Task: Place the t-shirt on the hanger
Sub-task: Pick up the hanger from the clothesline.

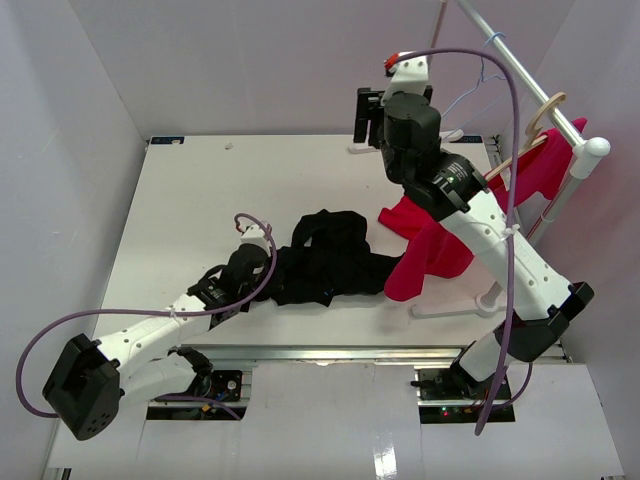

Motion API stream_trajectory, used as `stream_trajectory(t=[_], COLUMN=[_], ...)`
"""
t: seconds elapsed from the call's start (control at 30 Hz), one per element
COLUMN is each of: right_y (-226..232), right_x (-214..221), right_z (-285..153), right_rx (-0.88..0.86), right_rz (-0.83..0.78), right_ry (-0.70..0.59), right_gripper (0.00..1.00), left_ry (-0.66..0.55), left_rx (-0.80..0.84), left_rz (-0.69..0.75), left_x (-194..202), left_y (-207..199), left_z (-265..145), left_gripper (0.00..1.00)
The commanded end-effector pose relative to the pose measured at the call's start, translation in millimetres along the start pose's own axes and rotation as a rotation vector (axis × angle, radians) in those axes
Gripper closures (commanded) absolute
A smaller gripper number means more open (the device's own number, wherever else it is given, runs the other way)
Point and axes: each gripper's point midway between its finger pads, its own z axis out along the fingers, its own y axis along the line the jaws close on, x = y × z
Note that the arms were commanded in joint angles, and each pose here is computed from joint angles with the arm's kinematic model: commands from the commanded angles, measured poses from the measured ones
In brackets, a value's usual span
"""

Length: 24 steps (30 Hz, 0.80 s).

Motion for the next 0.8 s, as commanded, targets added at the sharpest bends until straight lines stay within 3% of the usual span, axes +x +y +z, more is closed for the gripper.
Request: stream_trajectory(t=[0.0,0.17,0.77], right_y=[-49,-68,-126], right_x=[-3,28,89], right_z=[-1,-3,23], right_rx=[0.289,0.432,0.594], right_rz=[0.014,0.007,0.218], right_ry=[-0.02,0.018,0.054], right_gripper=[0.24,0.25,0.28], left_ry=[-0.059,-0.069,-0.05], left_rx=[-0.008,-0.013,-0.031], left_rz=[0.026,0.037,0.068], left_x=[-7,-4,0], left_y=[0,0,-1], left_z=[-2,-4,-1], left_gripper=[1.0,1.0,1.0])
